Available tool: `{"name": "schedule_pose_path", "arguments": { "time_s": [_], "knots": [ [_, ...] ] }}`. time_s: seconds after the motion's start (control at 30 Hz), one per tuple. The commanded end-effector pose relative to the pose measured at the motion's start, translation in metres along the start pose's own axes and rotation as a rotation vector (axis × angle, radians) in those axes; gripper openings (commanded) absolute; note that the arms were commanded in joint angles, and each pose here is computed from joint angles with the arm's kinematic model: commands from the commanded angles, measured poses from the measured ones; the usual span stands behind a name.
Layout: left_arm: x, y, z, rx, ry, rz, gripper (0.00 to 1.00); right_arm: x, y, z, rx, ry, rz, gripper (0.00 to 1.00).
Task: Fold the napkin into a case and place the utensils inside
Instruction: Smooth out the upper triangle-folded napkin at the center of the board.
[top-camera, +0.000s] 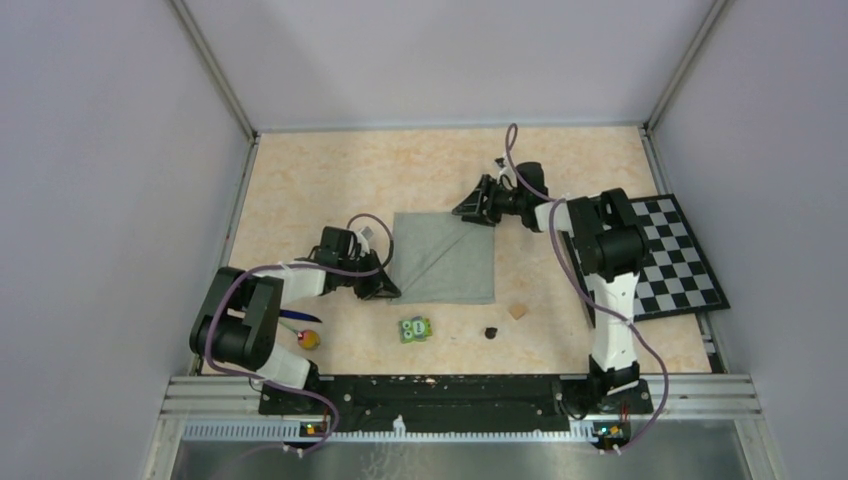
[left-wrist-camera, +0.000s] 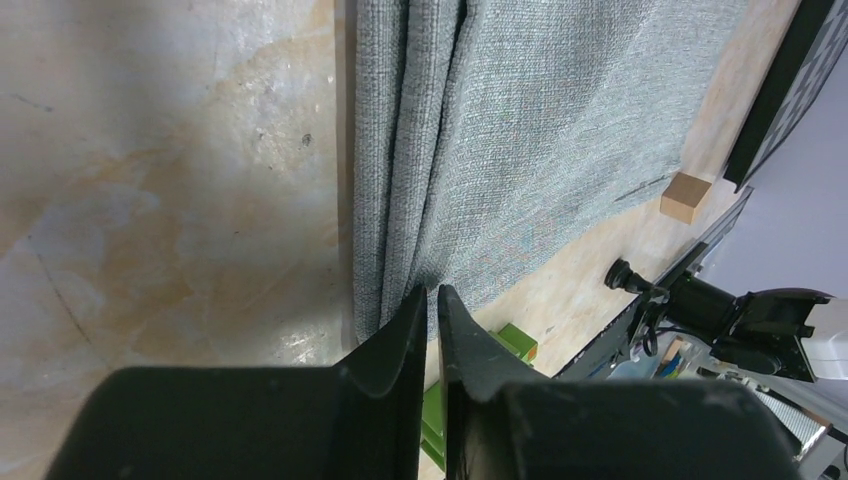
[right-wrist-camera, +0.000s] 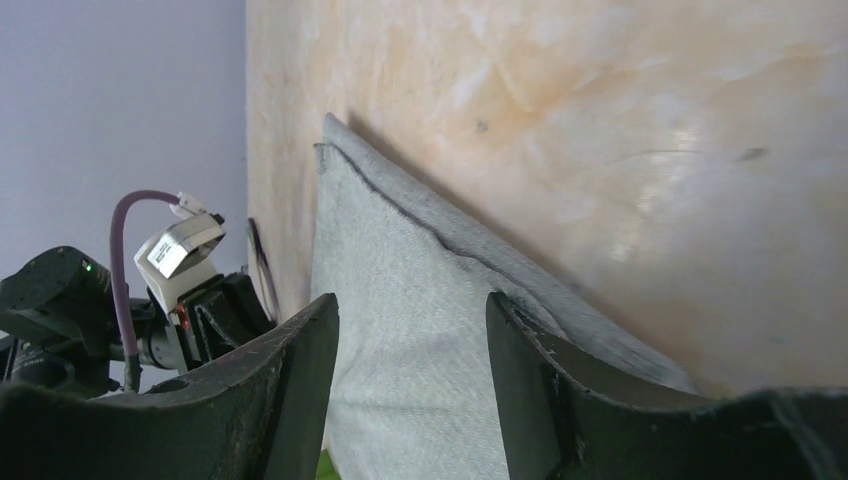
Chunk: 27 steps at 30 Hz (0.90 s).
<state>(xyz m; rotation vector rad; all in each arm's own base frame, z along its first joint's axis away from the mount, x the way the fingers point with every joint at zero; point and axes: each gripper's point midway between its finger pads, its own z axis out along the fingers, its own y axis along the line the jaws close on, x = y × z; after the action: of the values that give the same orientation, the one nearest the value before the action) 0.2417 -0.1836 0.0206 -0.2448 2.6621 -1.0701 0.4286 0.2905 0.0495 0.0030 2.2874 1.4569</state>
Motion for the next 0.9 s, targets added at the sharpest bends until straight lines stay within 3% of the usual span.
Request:
{"name": "schedule_pose_path", "arguments": {
  "time_s": [0.0, 0.3, 0.57, 0.7, 0.87],
  "knots": [
    [0.005, 0.038, 0.004, -0.121, -0.015, -0.020, 0.14, -0.031, -0.020, -0.022, 0.024, -0.099, -0.047, 0.56],
    [-0.004, 0.019, -0.003, -0.077, -0.026, 0.021, 0.15, -0.066, -0.014, -0.049, 0.124, -0.149, -0.097, 0.56],
    [-0.031, -0.041, -0.032, 0.067, -0.066, 0.112, 0.37, -0.079, 0.050, -0.098, 0.176, -0.226, -0.226, 0.58],
    [-0.060, -0.067, -0.043, 0.091, -0.132, 0.172, 0.53, -0.047, 0.075, -0.102, 0.101, -0.199, -0.203, 0.58],
    [-0.120, -0.051, -0.034, -0.107, -0.204, 0.236, 0.68, 0.030, 0.091, -0.079, 0.026, -0.065, -0.165, 0.58]
  ]
}}
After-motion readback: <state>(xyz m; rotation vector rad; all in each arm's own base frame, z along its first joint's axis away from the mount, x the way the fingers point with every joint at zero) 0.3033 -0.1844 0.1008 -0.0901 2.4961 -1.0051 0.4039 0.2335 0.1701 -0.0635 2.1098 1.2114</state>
